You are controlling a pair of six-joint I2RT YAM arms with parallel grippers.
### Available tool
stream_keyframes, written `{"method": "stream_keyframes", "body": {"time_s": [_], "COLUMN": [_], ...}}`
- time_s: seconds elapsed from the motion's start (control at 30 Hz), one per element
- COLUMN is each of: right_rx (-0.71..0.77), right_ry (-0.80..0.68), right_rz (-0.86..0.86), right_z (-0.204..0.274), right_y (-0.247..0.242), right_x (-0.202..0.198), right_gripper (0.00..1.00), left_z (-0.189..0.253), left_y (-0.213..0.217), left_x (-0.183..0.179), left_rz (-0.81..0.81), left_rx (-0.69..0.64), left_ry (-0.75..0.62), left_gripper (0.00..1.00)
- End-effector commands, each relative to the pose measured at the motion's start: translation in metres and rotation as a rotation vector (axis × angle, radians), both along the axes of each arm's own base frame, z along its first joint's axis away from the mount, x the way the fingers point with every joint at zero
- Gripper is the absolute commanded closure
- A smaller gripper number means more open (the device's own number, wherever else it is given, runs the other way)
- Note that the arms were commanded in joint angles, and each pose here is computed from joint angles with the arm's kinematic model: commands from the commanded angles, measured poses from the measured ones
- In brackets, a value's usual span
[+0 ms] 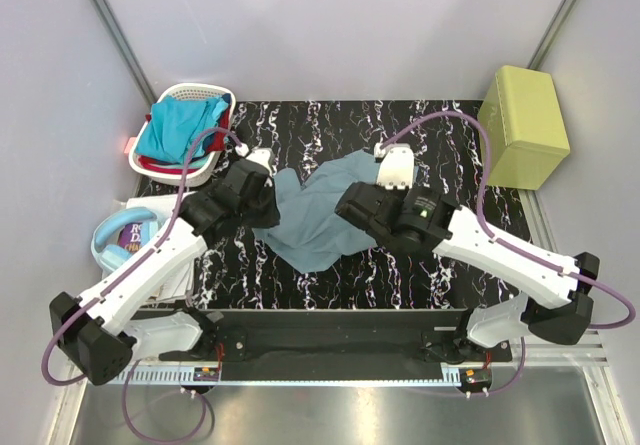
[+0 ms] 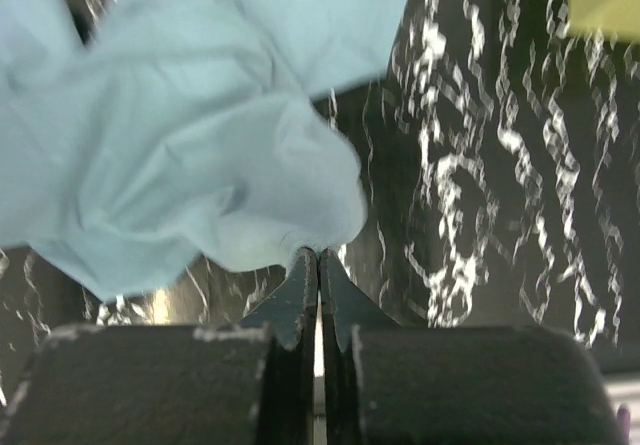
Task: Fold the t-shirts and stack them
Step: Flatten out the tshirt
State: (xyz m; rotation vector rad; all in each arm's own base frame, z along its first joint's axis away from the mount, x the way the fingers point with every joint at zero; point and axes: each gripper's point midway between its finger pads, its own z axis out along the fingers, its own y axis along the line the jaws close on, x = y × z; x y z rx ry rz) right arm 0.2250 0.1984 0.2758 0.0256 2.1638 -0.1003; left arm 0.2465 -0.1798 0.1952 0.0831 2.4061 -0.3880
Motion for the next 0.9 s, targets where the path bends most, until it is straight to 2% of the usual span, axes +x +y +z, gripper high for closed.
{"method": "stream_keyframes", "body": {"time_s": [0.0,0.2,0.27,0.3,0.33,0.37,0.4,0.43,0.47,0.53,0.57,0.6,0.7,0.73,0.83,0.87], "right_rx": [0.102,0.103,0.096,0.095,0.089,0.087,0.085,0.074,0.057,-0.002,-0.012,-0.034,-0.003,0.038,0.088,0.095], "right_ry": [0.069,0.162,0.165,0.151,0.109,0.079,0.034,-0.035,-0.073,-0.163,-0.179,-0.205,-0.22,-0.24,-0.189,-0.175], "right_rz": [-0.051,-0.037,-0.038,-0.032,-0.038,-0.032,-0.013,-0.019,-0.006,0.003,0.005,0.022,0.053,0.018,0.03,-0.006], "right_z": [-0.015,-0.042,-0.044,-0.04,-0.031,-0.023,-0.006,0.009,0.021,0.053,0.062,0.08,0.09,0.093,0.072,0.065], "right_y": [-0.005,0.0,-0.001,-0.001,-0.004,-0.003,-0.002,0.0,0.003,0.009,0.012,0.012,0.027,0.024,0.035,0.025], "right_x": [-0.02,-0.033,-0.033,-0.032,-0.026,-0.022,-0.015,-0.003,0.003,0.026,0.034,0.043,0.078,0.101,0.142,0.161], "right_gripper": [1.0,1.0,1.0,0.95,0.87,0.8,0.62,0.56,0.49,0.34,0.34,0.33,0.33,0.34,0.37,0.4], "left_z": [-0.021,-0.051,-0.052,-0.047,-0.039,-0.021,-0.009,0.004,0.029,0.051,0.068,0.073,0.085,0.084,0.075,0.074], "left_y": [-0.01,-0.015,-0.017,-0.017,-0.015,-0.019,-0.018,-0.015,-0.017,-0.013,-0.016,-0.017,-0.018,-0.019,-0.016,-0.01], "left_x": [-0.016,-0.029,-0.028,-0.026,-0.02,-0.013,-0.008,0.0,0.009,0.022,0.03,0.034,0.048,0.051,0.062,0.067], "left_rz": [-0.024,-0.038,-0.036,-0.033,-0.02,-0.02,-0.01,0.003,0.01,0.032,0.034,0.035,0.054,0.052,0.073,0.095], "left_rx": [-0.026,-0.006,0.007,0.006,0.017,0.0,-0.002,0.007,-0.015,0.005,-0.003,0.003,0.025,0.028,0.024,0.022], "left_ry": [0.07,0.169,0.165,0.147,0.105,0.054,0.017,-0.035,-0.096,-0.172,-0.209,-0.226,-0.26,-0.262,-0.244,-0.241], "left_gripper": [0.87,0.87,0.82,0.78,0.67,0.63,0.6,0.55,0.44,0.35,0.3,0.29,0.25,0.25,0.25,0.25]}}
